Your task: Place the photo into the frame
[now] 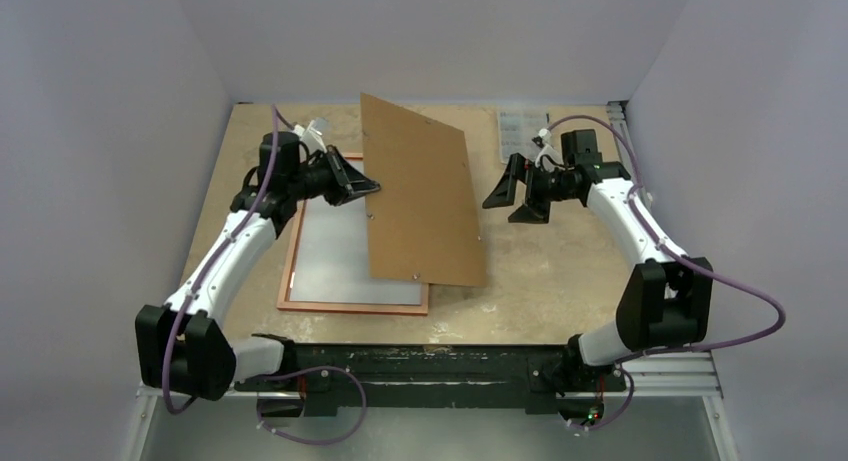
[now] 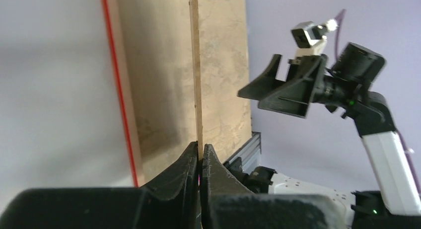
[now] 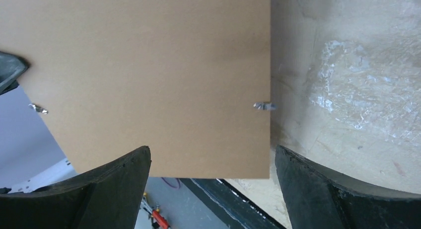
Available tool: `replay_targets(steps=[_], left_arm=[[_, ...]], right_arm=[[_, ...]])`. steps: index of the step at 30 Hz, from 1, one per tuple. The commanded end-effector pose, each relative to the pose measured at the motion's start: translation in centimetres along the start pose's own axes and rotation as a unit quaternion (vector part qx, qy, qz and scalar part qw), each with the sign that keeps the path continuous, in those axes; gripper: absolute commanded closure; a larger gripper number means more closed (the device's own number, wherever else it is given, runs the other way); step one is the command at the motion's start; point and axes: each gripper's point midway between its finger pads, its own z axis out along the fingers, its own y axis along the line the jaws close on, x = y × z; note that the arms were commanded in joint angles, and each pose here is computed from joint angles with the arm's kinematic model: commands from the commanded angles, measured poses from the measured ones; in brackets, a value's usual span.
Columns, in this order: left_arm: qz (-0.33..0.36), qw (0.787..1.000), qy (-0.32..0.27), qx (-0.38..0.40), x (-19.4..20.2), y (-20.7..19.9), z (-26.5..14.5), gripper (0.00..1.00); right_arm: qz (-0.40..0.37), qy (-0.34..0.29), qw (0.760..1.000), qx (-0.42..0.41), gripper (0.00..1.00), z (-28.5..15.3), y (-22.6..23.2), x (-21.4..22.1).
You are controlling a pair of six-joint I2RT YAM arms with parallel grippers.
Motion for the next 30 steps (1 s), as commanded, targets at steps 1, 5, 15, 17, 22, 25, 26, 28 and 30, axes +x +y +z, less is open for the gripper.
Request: replay_targets(steps=[1, 5, 15, 17, 22, 25, 26, 28, 30], left_arm=[[0.064, 0.989, -0.039, 0.128, -0.9, -7.3, -4.6, 1.0], [0.068, 0.985, -0.046, 0.151, -0.1, -8.9, -7.3, 1.0], [0.07, 0.978, -0.048, 0.193, 1.8, -11.8, -11.3, 1.0], [0.07, 0.978, -0.048, 0.193, 2.0, -11.8, -11.5, 1.0], [0.072, 0.978, -0.043, 0.192, 2.3, -11.5, -11.4, 1.0], [0.072, 0.979, -0.038, 0.186, 2.3, -10.8, -11.3, 1.0], [0.07, 0.98, -0.04, 0.183, 2.1, -10.5, -11.2, 1.0], [0.067, 0.981, -0.039, 0.178, 2.0, -9.9, -11.1, 1.0], [0.064, 0.982, -0.039, 0.174, 1.8, -9.4, -11.1, 1.0]], right_arm=[[-0.021, -0.028, 0.999, -0.033, 0.06, -0.6, 1.6, -1.2], [-0.011, -0.019, 0.996, -0.092, 0.07, -0.2, 2.8, -0.9], [-0.049, -0.031, 0.959, -0.279, 0.1, -3.2, 9.7, -1.6], [-0.064, -0.048, 0.947, -0.312, 0.1, -4.7, 11.6, -1.8], [-0.091, -0.062, 0.925, -0.363, 0.23, -7.7, 14.7, -1.7], [-0.113, -0.068, 0.911, -0.391, 0.31, -9.0, 16.1, -1.6], [-0.115, -0.07, 0.906, -0.402, 0.32, -9.4, 16.5, -1.5], [-0.124, -0.07, 0.893, -0.426, 0.35, -10.5, 17.4, -1.1], [-0.118, -0.064, 0.885, -0.446, 0.39, -11.3, 18.1, -0.8]])
